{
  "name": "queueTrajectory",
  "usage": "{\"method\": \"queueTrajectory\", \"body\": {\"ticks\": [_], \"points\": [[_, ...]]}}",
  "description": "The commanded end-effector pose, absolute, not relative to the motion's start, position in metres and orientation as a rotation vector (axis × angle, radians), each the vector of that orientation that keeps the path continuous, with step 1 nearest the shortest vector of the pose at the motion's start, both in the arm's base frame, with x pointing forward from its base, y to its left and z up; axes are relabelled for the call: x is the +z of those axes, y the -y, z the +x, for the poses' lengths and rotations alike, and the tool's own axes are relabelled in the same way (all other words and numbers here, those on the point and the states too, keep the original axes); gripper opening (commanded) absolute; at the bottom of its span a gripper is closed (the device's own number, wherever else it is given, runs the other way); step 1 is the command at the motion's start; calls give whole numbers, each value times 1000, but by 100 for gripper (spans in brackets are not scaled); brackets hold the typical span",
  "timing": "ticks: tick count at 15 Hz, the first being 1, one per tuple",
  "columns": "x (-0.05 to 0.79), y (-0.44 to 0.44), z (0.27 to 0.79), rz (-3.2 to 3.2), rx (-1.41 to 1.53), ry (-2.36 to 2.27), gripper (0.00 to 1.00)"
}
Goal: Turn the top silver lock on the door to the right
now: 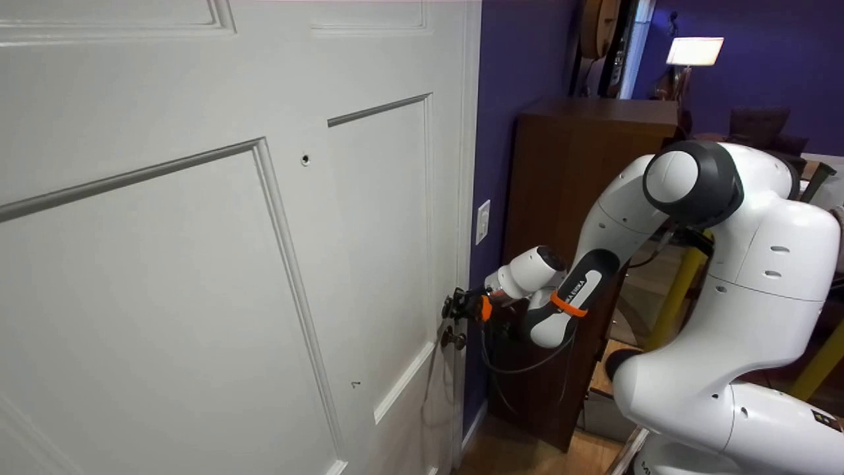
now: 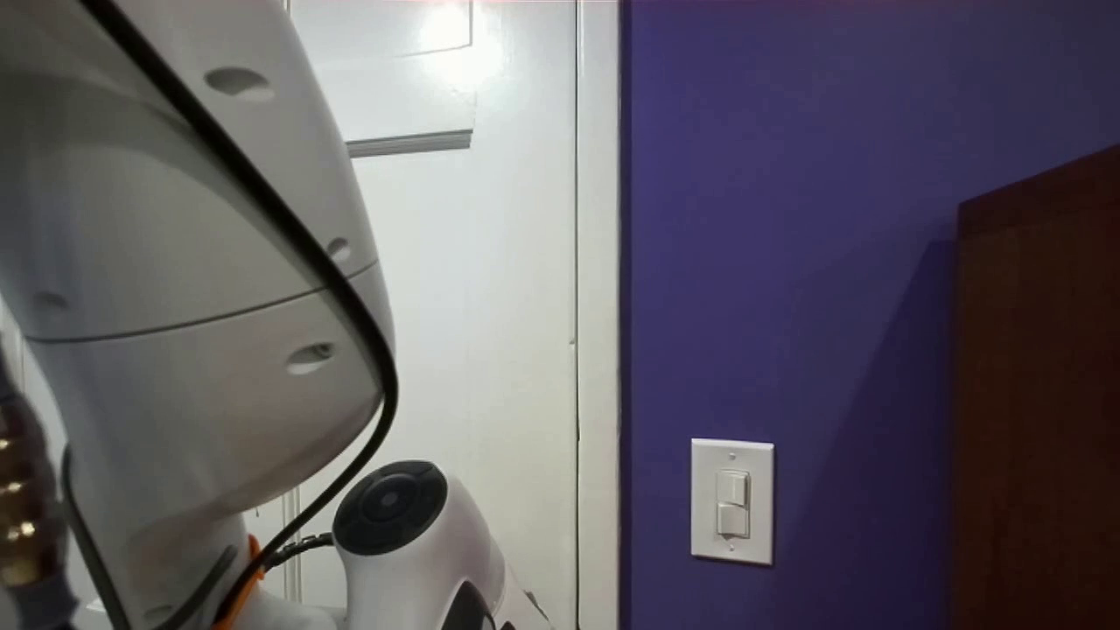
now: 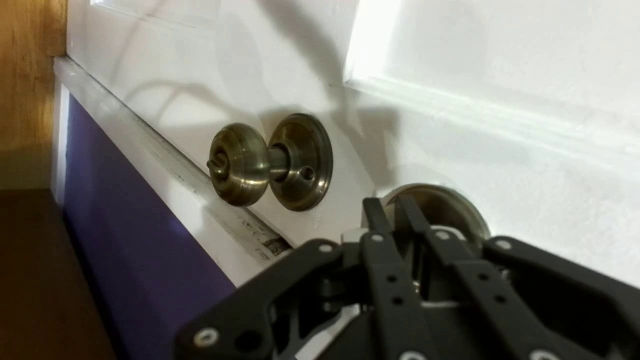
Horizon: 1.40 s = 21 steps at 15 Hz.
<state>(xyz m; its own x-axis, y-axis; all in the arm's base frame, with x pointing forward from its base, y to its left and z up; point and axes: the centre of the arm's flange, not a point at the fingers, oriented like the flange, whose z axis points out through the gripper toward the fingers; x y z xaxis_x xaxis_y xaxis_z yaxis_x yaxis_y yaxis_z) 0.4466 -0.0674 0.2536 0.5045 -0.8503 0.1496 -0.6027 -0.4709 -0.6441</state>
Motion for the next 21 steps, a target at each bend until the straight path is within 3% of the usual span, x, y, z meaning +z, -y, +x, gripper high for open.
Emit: {"method": "queueTrajectory", "body": {"ticks": [1, 8, 9, 10, 12, 19, 21], "points": [[254, 70, 449, -2190, -626, -1243, 3], [254, 71, 449, -2132, -608, -1306, 3], [255, 71, 448, -2143, -619, -1295, 36], [256, 70, 447, -2152, -619, -1285, 37], [258, 70, 445, -2165, -610, -1280, 50], [266, 70, 430, -2265, -638, -1202, 98], [275, 72, 423, -2323, -680, -1128, 100]]}}
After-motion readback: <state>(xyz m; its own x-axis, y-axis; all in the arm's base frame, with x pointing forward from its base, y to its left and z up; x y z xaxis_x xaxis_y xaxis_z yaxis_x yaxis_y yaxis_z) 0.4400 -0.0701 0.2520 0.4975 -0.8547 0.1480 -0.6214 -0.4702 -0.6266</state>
